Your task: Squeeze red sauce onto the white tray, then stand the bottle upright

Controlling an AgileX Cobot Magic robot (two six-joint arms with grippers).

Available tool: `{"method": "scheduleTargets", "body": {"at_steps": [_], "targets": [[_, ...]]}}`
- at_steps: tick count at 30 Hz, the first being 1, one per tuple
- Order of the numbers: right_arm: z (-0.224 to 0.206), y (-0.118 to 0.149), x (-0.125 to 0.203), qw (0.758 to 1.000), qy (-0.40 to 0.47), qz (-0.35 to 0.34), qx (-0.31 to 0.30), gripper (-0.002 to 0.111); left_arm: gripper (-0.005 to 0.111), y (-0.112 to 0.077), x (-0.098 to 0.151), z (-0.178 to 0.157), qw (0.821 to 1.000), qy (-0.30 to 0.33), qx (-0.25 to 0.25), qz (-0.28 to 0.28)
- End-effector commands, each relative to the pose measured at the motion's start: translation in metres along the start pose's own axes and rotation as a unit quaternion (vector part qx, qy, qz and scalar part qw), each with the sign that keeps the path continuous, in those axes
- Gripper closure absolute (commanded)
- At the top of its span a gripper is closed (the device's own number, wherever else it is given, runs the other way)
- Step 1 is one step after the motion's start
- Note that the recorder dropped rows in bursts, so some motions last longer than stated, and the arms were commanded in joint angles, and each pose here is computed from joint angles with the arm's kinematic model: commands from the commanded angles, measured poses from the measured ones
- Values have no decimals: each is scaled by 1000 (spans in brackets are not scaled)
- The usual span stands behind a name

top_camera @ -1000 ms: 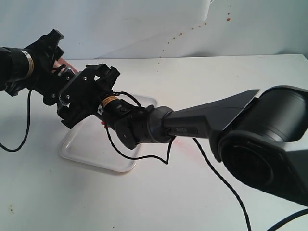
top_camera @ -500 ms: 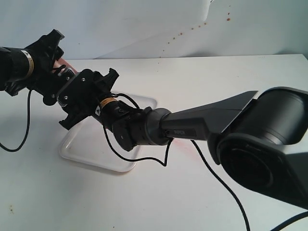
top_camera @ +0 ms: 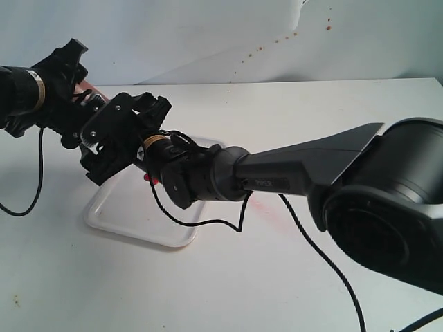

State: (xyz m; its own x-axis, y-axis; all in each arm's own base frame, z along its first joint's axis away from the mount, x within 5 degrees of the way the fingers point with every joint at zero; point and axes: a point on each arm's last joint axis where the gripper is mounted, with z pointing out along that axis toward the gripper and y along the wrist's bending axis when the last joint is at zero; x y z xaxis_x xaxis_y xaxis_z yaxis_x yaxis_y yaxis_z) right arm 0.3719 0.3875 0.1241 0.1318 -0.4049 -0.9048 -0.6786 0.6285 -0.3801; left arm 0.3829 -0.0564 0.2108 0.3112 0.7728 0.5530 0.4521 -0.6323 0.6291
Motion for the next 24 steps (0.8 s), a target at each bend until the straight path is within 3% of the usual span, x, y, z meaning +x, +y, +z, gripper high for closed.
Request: {"method": "scheduleTargets", "body": {"at_steps": [1, 17, 24], "targets": [[-3, -3, -8, 1000, 24, 8, -12, 4, 107, 6, 3, -5, 1000, 5, -11, -2], [-34, -18, -50, 984, 146, 50, -92, 4, 107, 5, 2, -5, 999, 2, -4, -32], [-64, -64, -62, 960, 241, 93, -110, 4, 107, 5, 2, -5, 999, -3, -6, -34]]}}
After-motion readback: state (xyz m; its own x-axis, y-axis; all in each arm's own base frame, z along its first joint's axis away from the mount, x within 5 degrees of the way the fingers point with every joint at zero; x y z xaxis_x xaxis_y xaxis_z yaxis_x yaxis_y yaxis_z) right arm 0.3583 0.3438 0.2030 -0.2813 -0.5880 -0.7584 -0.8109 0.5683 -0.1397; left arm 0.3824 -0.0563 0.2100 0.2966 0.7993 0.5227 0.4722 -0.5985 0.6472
